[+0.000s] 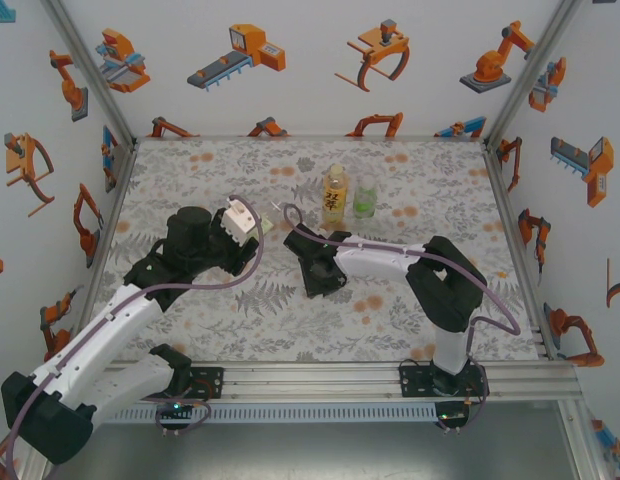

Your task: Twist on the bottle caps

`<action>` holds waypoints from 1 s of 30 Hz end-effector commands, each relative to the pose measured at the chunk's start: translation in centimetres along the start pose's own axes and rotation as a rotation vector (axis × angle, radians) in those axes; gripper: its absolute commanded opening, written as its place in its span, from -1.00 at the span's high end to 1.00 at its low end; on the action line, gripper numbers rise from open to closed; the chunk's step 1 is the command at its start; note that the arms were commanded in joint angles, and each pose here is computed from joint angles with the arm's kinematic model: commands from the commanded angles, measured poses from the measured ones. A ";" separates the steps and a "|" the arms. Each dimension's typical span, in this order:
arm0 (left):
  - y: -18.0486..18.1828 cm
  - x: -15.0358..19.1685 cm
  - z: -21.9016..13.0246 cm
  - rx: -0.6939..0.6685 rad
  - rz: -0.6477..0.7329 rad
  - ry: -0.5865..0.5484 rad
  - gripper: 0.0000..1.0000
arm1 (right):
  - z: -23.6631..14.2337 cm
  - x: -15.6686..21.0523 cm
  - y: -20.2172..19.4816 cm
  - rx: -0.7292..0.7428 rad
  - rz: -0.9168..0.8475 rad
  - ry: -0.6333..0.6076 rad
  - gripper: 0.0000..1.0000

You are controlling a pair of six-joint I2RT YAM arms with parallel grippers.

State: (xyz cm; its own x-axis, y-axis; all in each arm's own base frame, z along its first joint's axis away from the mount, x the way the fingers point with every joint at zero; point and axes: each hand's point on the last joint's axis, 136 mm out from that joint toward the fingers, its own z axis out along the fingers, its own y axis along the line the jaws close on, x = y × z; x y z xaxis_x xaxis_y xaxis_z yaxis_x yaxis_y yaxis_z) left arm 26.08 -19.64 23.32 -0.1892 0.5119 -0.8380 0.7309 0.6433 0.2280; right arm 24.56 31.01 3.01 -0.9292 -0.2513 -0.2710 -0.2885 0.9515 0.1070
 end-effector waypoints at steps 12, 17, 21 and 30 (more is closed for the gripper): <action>-5.0 -3.8 -2.5 0.255 0.103 -0.245 0.83 | -12.5 -3.2 -2.3 -0.090 -0.057 -0.328 0.73; -7.0 -4.0 -3.4 0.306 0.211 -0.236 0.84 | -20.6 -4.3 -2.4 -0.180 -0.180 -0.573 0.77; -8.6 -4.1 -4.1 0.339 0.313 -0.219 0.85 | -27.1 -4.1 -1.0 -0.343 -0.301 -0.788 0.85; -11.8 -6.1 -7.8 0.512 0.366 -0.317 0.84 | -37.6 0.8 2.8 -0.634 -0.755 -0.998 0.92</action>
State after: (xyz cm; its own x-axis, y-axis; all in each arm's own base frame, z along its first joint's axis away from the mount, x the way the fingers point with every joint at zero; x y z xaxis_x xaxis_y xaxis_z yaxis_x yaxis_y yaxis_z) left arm 15.83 -25.75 28.24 0.1957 0.4528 -0.8699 0.9376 0.1736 0.3013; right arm 17.52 25.98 36.31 -0.2156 -0.1606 -0.9632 -0.8450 0.5250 0.1016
